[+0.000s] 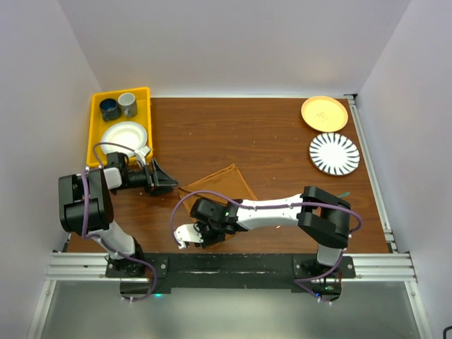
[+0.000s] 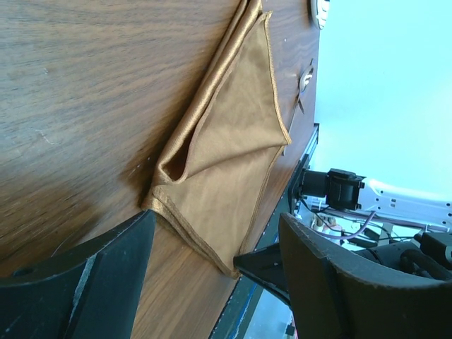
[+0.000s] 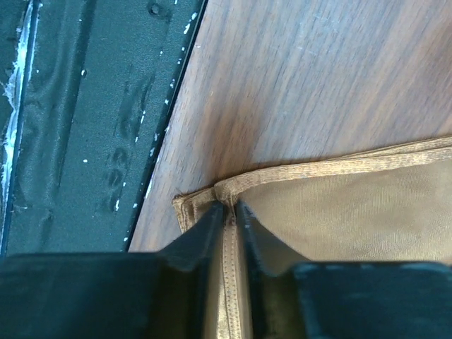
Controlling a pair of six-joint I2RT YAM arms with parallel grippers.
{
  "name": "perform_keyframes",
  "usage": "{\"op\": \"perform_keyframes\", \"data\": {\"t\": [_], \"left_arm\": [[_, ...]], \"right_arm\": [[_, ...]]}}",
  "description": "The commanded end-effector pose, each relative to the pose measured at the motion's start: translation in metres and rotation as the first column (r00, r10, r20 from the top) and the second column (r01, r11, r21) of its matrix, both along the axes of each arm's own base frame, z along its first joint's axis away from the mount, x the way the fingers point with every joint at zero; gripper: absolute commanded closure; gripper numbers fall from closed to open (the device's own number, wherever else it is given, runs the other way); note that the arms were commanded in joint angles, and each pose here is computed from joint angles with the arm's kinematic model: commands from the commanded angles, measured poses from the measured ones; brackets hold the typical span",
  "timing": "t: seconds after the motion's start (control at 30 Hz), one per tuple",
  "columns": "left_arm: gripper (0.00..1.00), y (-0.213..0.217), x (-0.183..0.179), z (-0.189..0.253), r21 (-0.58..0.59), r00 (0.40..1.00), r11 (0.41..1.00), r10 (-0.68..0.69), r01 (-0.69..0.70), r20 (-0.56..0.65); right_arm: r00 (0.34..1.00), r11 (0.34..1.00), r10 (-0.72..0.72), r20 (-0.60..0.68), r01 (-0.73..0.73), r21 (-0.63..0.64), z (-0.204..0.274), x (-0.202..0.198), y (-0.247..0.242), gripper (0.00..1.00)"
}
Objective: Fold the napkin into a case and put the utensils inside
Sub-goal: Pick up the upper triangle-folded napkin from the center of the board.
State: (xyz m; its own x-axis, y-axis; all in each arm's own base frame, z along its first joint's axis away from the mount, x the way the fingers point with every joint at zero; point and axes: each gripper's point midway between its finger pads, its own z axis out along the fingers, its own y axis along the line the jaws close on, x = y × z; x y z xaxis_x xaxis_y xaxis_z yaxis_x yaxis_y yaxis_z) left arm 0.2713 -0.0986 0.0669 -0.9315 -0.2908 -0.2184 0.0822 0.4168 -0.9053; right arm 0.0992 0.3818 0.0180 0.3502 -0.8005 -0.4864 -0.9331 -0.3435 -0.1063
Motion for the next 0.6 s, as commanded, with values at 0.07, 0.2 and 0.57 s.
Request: {"op": "perform_keyframes", "data": {"t": [0.07, 0.2, 0.57], "left_arm": [[0.24, 0.001, 0.002, 0.01, -0.025, 0.999, 1.0, 0.004, -0.003, 0.034], [0.24, 0.001, 0.003, 0.009, -0.025, 0.999, 1.0, 0.007, -0.006, 0.036], [0.18, -0.003, -0.004, 0.023, -0.126, 0.998, 0.992, 0.031, -0.025, 0.047]], "right_arm": [[0.999, 1.0, 0.012, 0.031, -0.013, 0.021, 0.016, 0.003, 0.006, 0.93], [1.0, 1.0, 0.005, 0.027, -0.006, 0.029, 0.024, 0.002, 0.005, 1.0], [0.999, 0.999, -0.021, 0.035, 0.019, 0.049, 0.048, 0.002, -0.003, 1.0]]}}
